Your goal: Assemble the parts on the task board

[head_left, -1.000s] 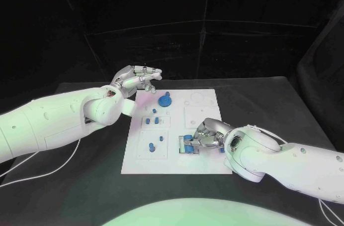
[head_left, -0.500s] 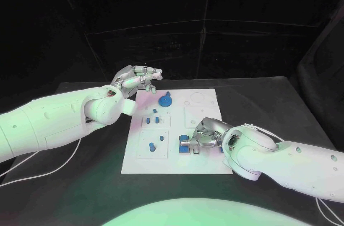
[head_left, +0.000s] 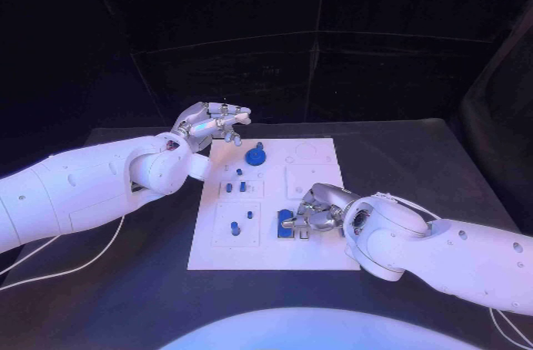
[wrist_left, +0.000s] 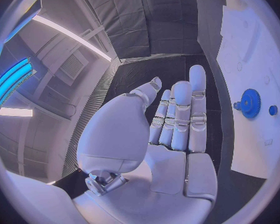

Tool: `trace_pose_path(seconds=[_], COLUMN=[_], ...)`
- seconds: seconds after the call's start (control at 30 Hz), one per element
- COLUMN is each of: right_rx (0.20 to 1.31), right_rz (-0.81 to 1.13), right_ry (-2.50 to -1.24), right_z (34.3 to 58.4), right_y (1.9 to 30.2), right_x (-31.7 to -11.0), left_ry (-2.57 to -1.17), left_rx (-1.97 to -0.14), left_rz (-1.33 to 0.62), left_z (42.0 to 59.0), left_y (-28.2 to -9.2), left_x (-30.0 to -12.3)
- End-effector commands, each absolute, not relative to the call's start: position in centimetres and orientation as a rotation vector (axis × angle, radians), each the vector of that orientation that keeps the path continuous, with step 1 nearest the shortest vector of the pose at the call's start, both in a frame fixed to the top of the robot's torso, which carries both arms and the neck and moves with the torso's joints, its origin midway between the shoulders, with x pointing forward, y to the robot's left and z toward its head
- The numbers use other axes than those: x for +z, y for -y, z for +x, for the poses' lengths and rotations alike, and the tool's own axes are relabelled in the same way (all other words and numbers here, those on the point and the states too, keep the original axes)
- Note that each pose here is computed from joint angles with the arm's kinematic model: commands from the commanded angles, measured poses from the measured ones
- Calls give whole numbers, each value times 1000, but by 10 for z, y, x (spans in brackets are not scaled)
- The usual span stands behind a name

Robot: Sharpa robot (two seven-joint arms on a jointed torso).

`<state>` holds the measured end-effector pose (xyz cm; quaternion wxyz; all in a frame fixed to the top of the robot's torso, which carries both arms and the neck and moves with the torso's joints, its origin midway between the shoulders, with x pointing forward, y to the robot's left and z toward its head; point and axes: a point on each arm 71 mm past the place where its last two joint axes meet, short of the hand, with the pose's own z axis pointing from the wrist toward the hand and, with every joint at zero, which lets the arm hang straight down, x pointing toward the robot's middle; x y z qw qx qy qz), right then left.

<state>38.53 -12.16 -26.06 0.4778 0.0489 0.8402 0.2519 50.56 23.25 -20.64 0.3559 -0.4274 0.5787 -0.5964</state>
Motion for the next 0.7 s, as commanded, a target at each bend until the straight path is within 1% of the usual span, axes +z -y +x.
trace_pose_path(seconds=[0.03,0.43,0.6,0.7], right_rx=[605,586,633,686], right_rz=[53,15,42,86], right_ry=[-2036,-1999,-1958,-1927], right_z=[385,386,385,383], right_y=[119,120,125,135], right_x=[-259,-257,-253,-248], left_ry=[-1497,-1496,-1496,-1496], left_rx=[-1557,-1555,-1554,-1553], left_rz=[-1101,-1102,-1102,-1103], left_z=[506,506,505,505], left_y=[-231,-232,-232,-233], left_x=[-205,-205,-205,-205])
